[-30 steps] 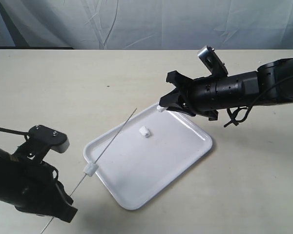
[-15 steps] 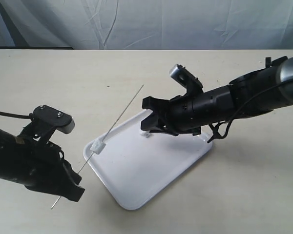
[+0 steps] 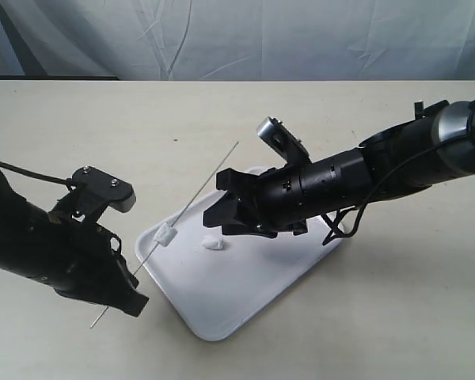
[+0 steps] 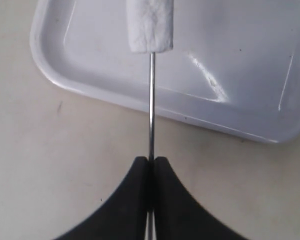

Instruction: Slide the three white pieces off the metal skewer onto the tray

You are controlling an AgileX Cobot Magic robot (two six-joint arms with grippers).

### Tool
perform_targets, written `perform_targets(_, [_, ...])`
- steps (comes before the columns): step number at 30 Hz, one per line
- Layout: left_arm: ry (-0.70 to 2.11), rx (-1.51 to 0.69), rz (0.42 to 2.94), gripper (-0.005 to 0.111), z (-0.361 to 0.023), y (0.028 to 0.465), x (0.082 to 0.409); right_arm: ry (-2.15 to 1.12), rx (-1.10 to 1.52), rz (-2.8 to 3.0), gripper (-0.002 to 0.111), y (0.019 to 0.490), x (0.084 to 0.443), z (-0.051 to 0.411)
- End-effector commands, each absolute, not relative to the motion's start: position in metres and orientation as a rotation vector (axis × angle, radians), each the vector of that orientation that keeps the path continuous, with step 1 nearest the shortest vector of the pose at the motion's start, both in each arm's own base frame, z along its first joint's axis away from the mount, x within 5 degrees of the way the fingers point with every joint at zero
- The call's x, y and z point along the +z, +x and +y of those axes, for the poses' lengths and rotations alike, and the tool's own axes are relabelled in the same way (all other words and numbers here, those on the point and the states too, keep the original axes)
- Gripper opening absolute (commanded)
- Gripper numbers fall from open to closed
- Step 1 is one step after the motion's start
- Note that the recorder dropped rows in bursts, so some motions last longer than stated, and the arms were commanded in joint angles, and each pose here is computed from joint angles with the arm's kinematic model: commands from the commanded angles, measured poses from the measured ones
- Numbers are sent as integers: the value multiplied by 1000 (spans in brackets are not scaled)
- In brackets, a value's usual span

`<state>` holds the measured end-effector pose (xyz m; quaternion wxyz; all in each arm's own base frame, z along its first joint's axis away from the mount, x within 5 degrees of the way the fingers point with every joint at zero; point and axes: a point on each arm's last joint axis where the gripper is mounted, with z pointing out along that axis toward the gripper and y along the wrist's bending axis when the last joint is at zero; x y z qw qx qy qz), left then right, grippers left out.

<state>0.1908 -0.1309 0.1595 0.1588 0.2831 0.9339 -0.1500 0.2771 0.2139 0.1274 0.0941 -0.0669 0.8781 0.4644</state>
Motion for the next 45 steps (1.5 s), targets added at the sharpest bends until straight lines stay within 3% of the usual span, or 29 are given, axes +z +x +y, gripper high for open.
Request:
perform_targets(1, [794,-431,2645,0,-136,199,163,-238,1471,2588,44,273,131,217])
perform_targets(24, [863,-648,2593,0,-155,204,184,-274,1566,2498,45,273,138,221])
perform_targets(28, [865,-686,2575,0,-157,203,185,-272,1560,2500,29,274,138,221])
perform_targets(37, [892,-669,2568,0,-157,203,185,-263,1536,2506,27,275,137,221])
perform_targets(45, [930,-639,2563,0,-155,203,184,-262,1533,2507,12,275,137,220])
